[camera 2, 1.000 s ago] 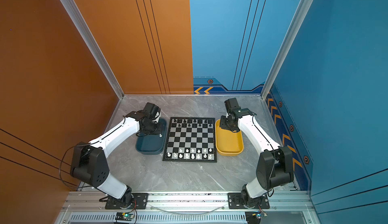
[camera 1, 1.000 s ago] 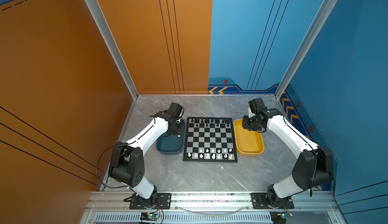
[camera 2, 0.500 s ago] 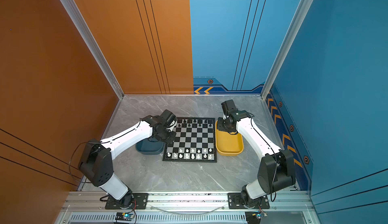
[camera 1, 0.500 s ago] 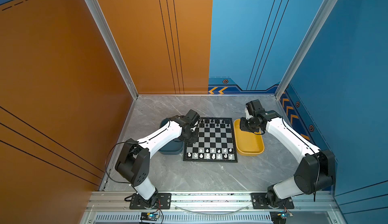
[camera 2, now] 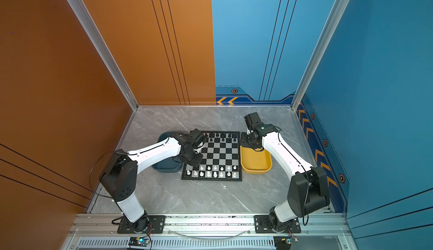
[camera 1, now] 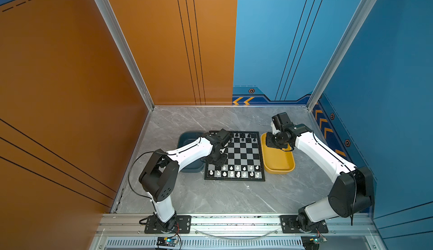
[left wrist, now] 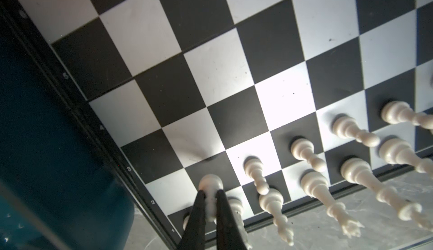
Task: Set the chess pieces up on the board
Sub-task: 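Carry the white pawn to the end of the white second row and lower it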
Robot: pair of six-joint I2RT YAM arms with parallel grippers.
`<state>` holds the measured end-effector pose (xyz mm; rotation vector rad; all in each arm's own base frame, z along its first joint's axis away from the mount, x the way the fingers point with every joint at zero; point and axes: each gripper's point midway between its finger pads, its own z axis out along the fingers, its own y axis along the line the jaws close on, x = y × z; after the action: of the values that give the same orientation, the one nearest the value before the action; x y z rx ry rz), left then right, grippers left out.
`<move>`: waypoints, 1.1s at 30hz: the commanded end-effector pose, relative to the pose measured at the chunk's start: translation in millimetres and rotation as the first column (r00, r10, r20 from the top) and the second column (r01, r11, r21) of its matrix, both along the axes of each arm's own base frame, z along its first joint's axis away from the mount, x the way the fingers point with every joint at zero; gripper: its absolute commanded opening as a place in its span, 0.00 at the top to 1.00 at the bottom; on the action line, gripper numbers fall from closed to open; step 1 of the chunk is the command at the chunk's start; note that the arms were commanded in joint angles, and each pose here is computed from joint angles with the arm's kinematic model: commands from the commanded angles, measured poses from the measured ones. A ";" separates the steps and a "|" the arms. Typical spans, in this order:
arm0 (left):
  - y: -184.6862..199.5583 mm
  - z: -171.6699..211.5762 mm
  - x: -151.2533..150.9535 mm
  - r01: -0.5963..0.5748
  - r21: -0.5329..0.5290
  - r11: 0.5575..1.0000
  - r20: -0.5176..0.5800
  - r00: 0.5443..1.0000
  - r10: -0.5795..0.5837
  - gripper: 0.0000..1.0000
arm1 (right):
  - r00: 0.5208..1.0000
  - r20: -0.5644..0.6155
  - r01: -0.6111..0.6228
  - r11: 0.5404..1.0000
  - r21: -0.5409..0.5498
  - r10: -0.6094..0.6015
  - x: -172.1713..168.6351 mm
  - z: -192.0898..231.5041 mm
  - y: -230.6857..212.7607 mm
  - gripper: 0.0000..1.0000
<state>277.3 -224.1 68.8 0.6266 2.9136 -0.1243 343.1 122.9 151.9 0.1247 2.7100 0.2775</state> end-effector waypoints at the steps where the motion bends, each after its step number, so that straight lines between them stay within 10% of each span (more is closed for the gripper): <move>1: 2.6 -9.2 -11.0 0.008 0.040 0.999 -0.042 0.999 -0.007 0.96 | 1.000 0.016 0.027 1.000 -0.014 -0.027 -1.6 1.5 -3.4 0.71; 33: 6.3 -27.3 -21.0 0.010 0.089 0.996 -0.086 0.996 -0.002 0.85 | 1.000 0.008 0.022 1.000 -0.018 -0.022 -2.5 -3.1 0.4 0.71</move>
<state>264.8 -223.8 50.5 0.6519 2.9724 -0.0781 339.5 125.1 147.4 0.1348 2.7205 0.2691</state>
